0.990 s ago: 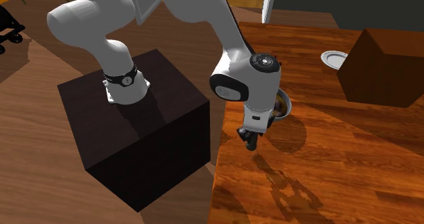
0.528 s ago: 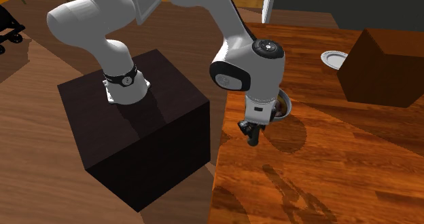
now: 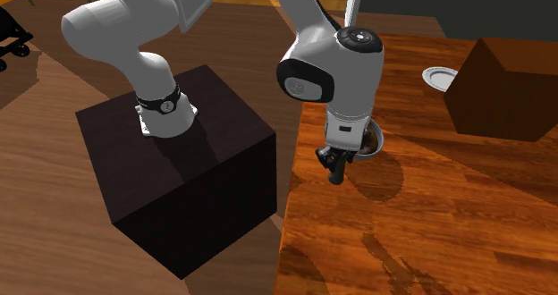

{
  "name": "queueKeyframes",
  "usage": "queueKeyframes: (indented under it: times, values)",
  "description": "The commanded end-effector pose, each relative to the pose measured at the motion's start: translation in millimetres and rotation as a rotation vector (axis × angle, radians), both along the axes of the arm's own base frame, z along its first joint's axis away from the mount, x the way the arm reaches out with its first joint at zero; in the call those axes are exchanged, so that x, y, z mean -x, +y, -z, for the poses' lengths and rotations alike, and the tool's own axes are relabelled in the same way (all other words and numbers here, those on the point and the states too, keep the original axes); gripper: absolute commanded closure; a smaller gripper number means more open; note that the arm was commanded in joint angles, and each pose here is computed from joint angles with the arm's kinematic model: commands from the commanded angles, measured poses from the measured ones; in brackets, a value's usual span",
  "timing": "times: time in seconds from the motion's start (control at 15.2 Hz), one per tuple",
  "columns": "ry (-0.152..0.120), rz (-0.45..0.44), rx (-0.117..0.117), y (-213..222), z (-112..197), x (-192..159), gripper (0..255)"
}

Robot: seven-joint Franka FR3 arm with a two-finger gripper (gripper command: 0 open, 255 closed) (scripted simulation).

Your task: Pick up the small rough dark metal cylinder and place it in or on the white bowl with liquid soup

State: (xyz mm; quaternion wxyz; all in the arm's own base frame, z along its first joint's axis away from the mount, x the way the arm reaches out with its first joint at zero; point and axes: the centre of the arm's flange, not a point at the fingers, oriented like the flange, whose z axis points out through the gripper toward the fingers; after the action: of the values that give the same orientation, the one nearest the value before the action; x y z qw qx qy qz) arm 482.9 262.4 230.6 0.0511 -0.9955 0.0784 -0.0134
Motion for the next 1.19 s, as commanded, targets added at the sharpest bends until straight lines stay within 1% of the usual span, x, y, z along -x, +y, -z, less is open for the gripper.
queueKeyframes:
  times: [0.0,0.66,1.12]
  values:
    - [0.000,0.000,0.000,-0.6,-11.4,-0.1,255]
    - [0.000,0.000,0.000,-0.6,-61.5,-0.1,255]
    - [0.000,0.000,0.000,78.8,-71.8,45.9,255]
